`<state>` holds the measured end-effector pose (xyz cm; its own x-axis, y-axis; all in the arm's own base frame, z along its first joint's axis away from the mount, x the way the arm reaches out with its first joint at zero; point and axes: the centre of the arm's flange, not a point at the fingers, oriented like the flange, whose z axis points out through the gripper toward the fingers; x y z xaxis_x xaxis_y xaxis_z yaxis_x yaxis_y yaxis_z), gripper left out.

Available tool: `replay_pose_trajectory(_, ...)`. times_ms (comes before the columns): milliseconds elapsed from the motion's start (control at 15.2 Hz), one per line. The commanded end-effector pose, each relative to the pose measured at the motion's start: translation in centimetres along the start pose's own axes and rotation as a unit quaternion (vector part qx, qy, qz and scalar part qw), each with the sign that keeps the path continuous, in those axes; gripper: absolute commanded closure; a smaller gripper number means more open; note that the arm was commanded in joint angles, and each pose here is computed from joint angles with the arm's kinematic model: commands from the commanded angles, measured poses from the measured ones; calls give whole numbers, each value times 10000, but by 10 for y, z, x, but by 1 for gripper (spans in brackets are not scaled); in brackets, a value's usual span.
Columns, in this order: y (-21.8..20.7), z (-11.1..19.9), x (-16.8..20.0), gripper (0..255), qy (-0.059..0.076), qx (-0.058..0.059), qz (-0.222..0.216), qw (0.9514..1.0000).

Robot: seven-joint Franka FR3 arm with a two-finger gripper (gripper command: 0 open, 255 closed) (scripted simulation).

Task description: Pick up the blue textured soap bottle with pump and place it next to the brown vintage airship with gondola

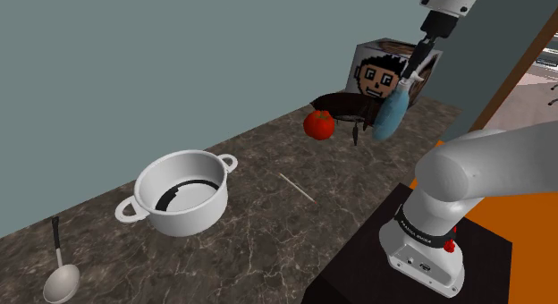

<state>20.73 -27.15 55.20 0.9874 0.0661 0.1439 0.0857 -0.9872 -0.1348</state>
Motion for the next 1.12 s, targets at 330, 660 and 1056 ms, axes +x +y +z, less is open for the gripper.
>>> replay_pose_trajectory(330, 4, 37, -6, 255, 4, -3, -1, 10000)
replay_pose_trajectory(660, 8, 62, -10, 255, 4, -3, -1, 10000)
replay_pose_trajectory(1056, 13, 96, -15, 255, 4, -3, -1, 10000)
